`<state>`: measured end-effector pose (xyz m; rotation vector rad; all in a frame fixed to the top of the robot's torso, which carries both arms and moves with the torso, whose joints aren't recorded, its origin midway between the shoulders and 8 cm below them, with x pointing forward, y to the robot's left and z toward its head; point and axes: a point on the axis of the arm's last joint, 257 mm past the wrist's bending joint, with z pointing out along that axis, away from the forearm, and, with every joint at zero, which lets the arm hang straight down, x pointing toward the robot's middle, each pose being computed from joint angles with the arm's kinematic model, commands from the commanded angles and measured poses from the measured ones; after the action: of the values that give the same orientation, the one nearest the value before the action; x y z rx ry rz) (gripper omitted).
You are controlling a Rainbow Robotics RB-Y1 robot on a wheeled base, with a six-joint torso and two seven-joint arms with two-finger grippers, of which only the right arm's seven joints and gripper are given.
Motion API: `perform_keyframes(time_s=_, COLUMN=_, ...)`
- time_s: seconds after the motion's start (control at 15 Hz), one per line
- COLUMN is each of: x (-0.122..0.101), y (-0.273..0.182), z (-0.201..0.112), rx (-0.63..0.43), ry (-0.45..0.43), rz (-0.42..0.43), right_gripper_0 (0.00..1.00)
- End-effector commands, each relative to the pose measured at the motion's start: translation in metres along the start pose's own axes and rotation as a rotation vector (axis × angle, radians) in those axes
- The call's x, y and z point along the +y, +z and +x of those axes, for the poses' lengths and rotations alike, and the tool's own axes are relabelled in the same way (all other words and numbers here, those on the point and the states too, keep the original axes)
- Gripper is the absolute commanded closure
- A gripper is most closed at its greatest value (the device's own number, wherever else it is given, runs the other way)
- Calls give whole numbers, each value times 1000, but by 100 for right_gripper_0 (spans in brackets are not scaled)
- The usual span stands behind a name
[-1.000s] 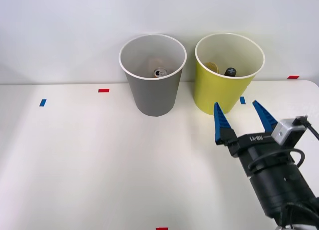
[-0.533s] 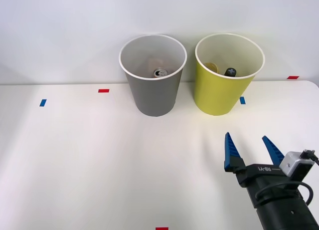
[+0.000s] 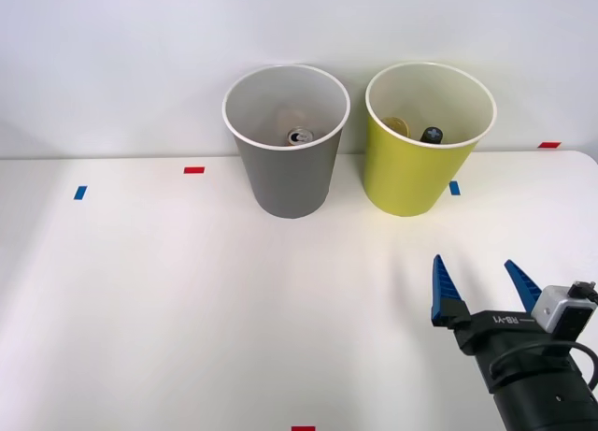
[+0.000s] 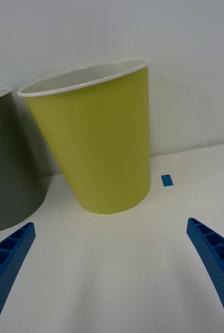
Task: Put cans in the gray bin, plastic bottles in the light green bin
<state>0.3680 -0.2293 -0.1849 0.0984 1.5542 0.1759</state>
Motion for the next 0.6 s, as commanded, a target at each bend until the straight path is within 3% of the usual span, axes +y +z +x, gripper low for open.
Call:
perform_keyframes(time_s=0.07, x=-2, y=3, z=1, rx=-14, ry=-43, rz=41, right_gripper_0=0)
perform_keyframes(time_s=0.27, x=1, y=2, z=11, rx=-56, ry=-11, rz=43, right_gripper_0=0)
perform_keyframes(time_s=0.6, x=15, y=-12, z=30, rx=-100, ry=135, rz=-26, right_gripper_0=0)
